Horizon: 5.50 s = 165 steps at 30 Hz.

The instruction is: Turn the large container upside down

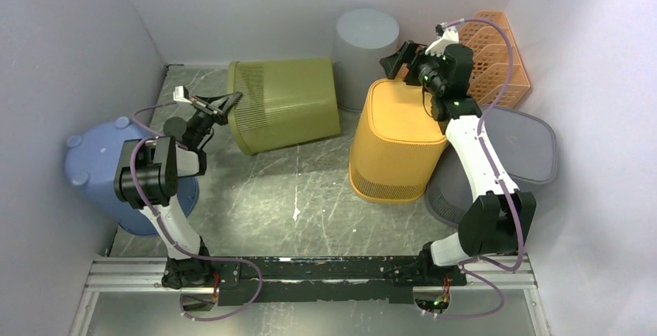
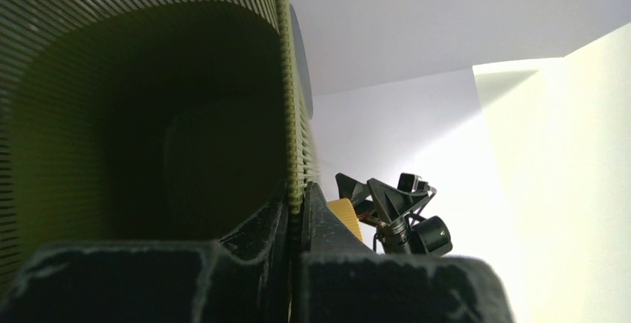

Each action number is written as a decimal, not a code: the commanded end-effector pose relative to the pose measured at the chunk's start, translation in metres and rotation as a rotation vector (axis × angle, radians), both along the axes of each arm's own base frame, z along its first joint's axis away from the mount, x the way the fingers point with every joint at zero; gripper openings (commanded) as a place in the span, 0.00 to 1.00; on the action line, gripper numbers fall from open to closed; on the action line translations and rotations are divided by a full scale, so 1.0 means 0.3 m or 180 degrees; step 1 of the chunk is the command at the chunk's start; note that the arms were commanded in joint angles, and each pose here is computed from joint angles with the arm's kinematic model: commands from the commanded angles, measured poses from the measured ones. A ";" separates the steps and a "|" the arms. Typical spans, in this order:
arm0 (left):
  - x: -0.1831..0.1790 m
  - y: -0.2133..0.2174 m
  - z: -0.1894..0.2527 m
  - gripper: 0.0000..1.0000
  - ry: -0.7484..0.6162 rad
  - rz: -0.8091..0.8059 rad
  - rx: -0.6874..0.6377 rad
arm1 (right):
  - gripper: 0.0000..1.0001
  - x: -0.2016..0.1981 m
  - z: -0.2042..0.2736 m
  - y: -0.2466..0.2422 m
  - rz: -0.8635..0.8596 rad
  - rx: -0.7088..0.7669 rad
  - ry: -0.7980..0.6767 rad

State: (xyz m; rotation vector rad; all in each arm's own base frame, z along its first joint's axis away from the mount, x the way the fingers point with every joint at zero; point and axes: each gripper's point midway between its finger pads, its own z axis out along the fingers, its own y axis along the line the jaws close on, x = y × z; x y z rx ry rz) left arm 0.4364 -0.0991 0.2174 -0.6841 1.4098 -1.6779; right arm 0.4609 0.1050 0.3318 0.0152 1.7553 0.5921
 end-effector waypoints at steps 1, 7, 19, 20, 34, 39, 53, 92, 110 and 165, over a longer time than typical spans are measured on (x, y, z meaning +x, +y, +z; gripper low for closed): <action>-0.092 0.096 -0.018 0.07 -0.0685 0.0042 0.0400 | 1.00 0.018 -0.099 0.015 0.0039 0.0048 0.0242; -0.049 0.191 -0.103 0.07 -0.0548 0.0058 0.0497 | 1.00 0.024 -0.115 0.029 0.0057 0.0093 0.0246; 0.007 0.171 -0.351 0.07 -0.0013 -0.0089 0.0804 | 1.00 0.036 -0.129 0.038 0.0066 0.0071 0.0264; 0.011 0.166 -0.367 0.07 0.0053 -0.0097 0.0853 | 1.00 0.039 -0.134 0.042 0.0073 0.0066 0.0271; 0.041 0.176 -0.608 0.07 0.1087 -0.0047 0.1821 | 1.00 0.039 -0.143 0.086 0.0159 0.0005 0.0265; 0.036 0.238 -0.678 0.07 0.1590 0.0100 0.2364 | 1.00 0.038 -0.146 0.091 0.0179 0.0006 0.0264; 0.036 0.215 -0.641 0.07 0.1525 -0.0075 0.2810 | 1.00 0.033 -0.166 0.081 0.0137 -0.0036 0.0290; 0.012 0.101 -0.477 0.15 0.1192 -0.0426 0.3203 | 1.00 0.155 -0.345 0.747 0.0685 -0.0803 0.0931; 0.007 0.108 -0.487 0.16 0.1248 -0.0422 0.3257 | 1.00 0.161 -0.387 0.725 0.0413 -0.0952 0.1002; -0.050 0.102 -0.686 0.66 0.1912 -0.0579 0.3895 | 0.98 -0.270 0.356 1.114 0.2462 0.0133 -0.0523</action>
